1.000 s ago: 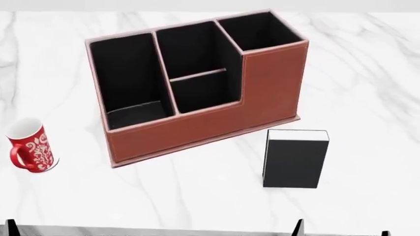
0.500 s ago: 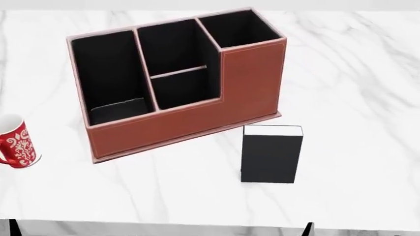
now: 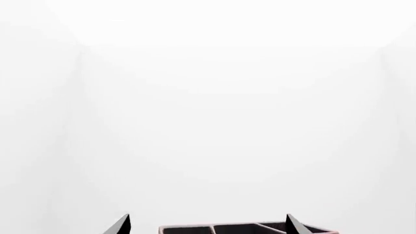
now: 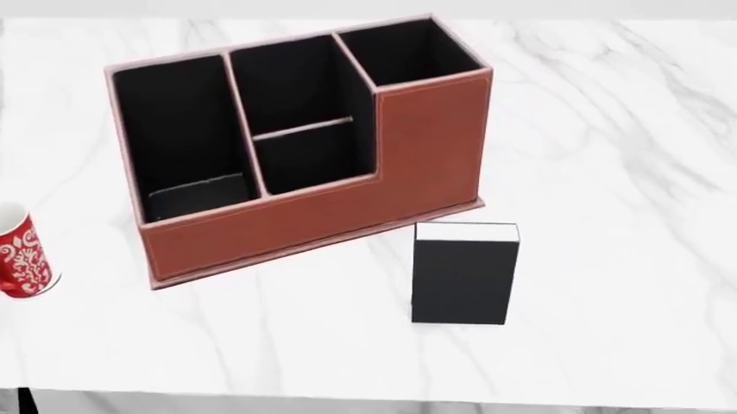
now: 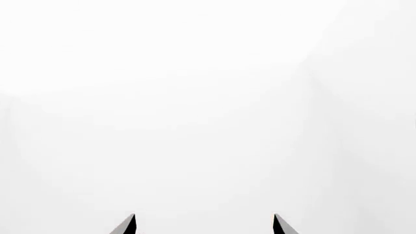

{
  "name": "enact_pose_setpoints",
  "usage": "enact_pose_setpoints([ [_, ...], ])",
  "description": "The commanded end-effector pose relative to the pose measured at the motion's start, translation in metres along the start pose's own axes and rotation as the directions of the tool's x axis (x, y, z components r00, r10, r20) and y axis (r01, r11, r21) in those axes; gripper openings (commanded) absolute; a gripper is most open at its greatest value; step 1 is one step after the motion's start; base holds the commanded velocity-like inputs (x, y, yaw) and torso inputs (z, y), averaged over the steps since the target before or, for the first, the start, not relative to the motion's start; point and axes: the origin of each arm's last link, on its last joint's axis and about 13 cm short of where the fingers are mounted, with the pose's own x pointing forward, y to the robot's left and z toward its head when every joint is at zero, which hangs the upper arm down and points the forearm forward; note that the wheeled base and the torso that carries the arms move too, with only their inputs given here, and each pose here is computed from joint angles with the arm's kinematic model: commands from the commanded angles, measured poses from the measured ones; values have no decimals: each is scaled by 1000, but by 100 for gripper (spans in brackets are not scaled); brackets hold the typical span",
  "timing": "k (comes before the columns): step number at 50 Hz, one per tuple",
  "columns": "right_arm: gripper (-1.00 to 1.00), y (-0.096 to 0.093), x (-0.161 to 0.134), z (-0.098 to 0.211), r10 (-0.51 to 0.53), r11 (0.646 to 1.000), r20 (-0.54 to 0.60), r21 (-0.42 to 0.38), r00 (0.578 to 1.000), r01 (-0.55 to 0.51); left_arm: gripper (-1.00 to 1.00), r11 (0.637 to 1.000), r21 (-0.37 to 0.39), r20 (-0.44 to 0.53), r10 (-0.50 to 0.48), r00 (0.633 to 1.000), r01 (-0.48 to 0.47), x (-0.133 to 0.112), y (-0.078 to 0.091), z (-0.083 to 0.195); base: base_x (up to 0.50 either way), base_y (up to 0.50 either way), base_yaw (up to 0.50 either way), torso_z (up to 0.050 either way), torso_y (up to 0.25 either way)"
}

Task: Pick up the book and place it in the back compartment of the caddy.

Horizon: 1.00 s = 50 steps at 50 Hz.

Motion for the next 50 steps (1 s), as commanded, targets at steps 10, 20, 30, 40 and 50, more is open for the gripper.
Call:
enact_pose_setpoints([
  [10, 100, 1, -5, 7, 8, 1000, 118, -10, 993, -7, 100, 1000, -3, 2, -10, 1000, 10, -1, -1, -2, 157, 0, 0, 0, 0],
  [20, 100, 1, -4, 7, 2, 1000, 115, -5, 993, -2, 100, 1000, -3, 1, -10, 1000, 10, 0, -1, -1, 161, 0, 0, 0, 0],
  [30, 100, 1, -4, 7, 0, 1000, 116, -4, 993, 0, 100, 1000, -3, 2, -10, 1000, 10, 0, -1, -1, 161, 0, 0, 0, 0],
  [40, 100, 1, -4, 7, 1, 1000, 116, -5, 993, -1, 100, 1000, -2, 2, -9, 1000, 9, 0, -1, -1, 160, 0, 0, 0, 0],
  [50, 100, 1, -4, 7, 0, 1000, 116, -5, 993, 0, 100, 1000, -3, 0, -9, 1000, 9, 1, -1, -1, 160, 0, 0, 0, 0],
])
